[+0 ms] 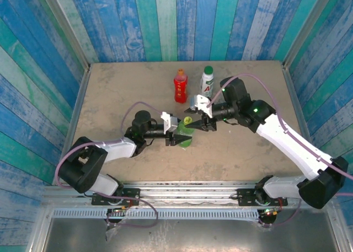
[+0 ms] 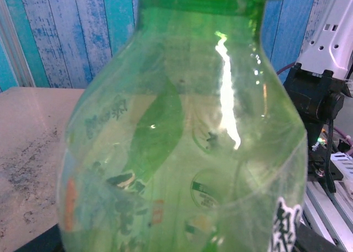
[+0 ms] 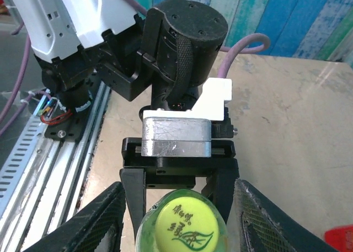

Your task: Screw on the bottle caps

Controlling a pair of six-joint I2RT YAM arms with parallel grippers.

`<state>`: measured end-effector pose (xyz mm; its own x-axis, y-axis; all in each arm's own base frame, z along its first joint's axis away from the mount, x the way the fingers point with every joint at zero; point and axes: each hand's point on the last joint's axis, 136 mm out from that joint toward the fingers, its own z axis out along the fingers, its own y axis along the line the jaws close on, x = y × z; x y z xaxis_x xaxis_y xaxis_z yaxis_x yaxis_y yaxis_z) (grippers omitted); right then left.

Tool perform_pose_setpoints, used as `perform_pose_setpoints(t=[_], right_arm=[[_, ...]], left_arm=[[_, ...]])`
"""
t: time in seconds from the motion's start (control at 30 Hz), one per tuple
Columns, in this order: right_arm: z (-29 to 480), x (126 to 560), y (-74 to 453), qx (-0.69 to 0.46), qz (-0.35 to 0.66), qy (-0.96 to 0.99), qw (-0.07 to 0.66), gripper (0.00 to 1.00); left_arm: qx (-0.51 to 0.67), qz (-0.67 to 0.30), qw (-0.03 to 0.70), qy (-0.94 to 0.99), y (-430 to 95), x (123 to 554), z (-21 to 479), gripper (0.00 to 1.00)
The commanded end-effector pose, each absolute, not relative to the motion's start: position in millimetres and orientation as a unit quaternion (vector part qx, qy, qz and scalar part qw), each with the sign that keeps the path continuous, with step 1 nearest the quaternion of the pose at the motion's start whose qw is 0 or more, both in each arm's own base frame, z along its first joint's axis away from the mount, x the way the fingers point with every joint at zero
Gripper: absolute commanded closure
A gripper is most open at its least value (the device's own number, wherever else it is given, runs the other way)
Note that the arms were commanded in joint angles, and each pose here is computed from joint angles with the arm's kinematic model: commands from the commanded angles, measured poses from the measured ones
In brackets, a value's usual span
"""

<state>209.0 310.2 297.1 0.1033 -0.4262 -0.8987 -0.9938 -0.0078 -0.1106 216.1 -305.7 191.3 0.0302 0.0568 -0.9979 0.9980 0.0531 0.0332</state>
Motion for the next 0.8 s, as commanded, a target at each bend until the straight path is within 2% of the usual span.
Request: perform_pose_setpoints(t=[0.0, 0.17, 0.37, 0.47, 0.53, 0.57, 0.77], right_arm=[[300, 201, 314, -0.624, 0.369, 0.565, 0.392, 0.48], [298, 203, 315, -0.62, 0.372, 0.577, 0.381, 0.55], [296, 203, 314, -0.619, 0.373, 0.58, 0.376, 0.68], [293, 204, 313, -0.618, 0.367, 0.586, 0.375, 0.68], [290, 208, 312, -0.616, 0.357, 0.591, 0.379, 0.61], [291, 208, 312, -0.615, 0.355, 0.593, 0.38, 0.6], [293, 210, 313, -0.611, 0.357, 0.596, 0.379, 0.68]], left_arm=[[0.52, -0.461, 0.523, 0.494, -304, 208, 209, 0.41], [0.519, -0.46, 0.522, 0.496, -304, 208, 209, 0.42], [0.515, -0.461, 0.527, 0.495, -304, 209, 214, 0.42], [0.513, -0.462, 0.531, 0.491, -304, 209, 217, 0.42], [0.513, -0.462, 0.532, 0.49, -304, 209, 218, 0.42], [0.513, -0.462, 0.532, 0.49, -304, 209, 218, 0.42], [0.508, -0.462, 0.538, 0.489, -303, 210, 222, 0.42]])
